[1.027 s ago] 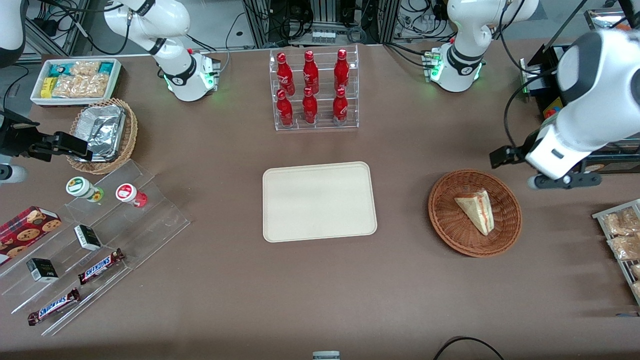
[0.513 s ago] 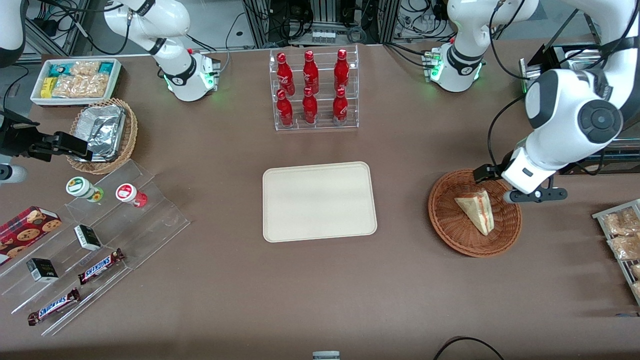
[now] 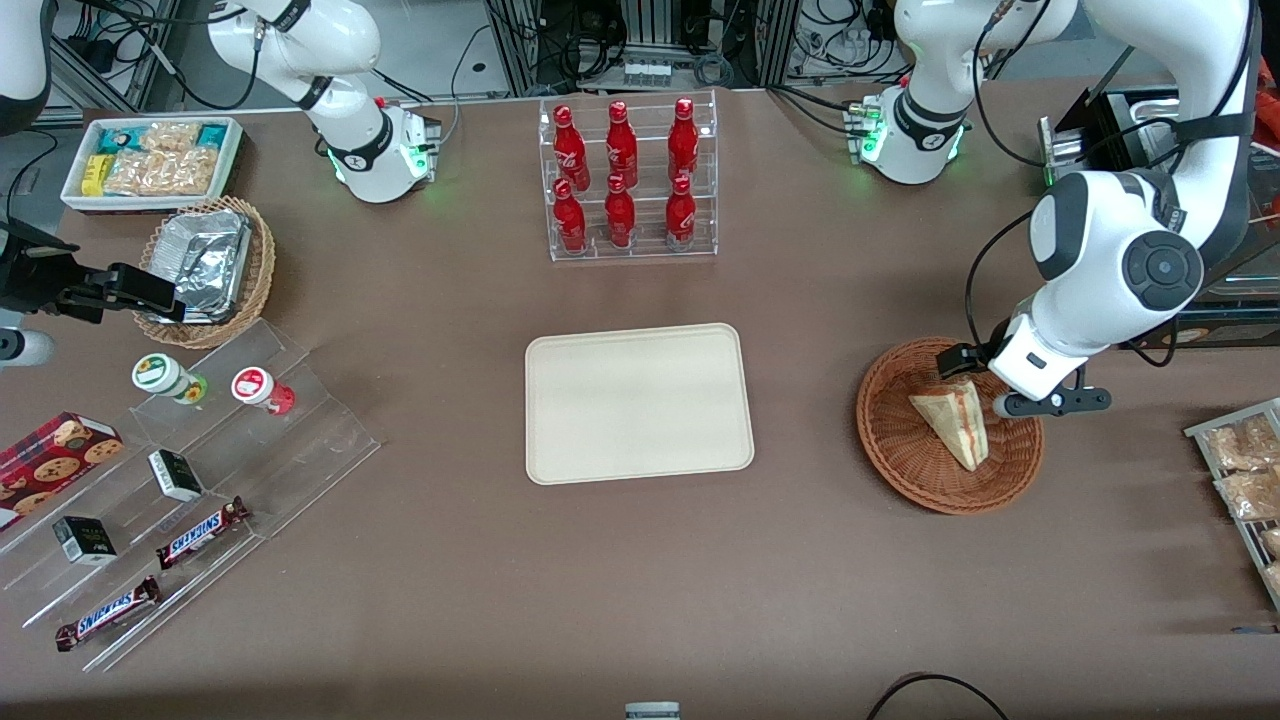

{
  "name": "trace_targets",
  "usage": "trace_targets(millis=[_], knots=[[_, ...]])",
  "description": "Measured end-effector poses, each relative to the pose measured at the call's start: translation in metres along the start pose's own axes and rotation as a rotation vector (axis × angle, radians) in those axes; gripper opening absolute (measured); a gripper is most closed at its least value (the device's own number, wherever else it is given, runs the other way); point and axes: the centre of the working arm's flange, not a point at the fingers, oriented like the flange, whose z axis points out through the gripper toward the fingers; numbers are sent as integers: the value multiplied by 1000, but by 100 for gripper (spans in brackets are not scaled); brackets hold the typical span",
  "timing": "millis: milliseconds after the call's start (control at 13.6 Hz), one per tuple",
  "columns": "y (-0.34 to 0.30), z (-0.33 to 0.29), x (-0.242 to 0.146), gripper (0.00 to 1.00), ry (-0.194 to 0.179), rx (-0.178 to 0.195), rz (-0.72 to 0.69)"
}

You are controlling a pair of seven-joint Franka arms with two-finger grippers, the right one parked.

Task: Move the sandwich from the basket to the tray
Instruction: 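Lower the open left gripper around the wrapped sandwich and close it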

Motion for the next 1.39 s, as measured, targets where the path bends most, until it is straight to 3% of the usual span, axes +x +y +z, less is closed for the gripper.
trace_targets(millis=[293,880,1393], knots=[[-2,12,2,100,-13,2,-137],[-27,49,5,100,54,-23,-374],[-25,74,12,100,64,-33,-428]])
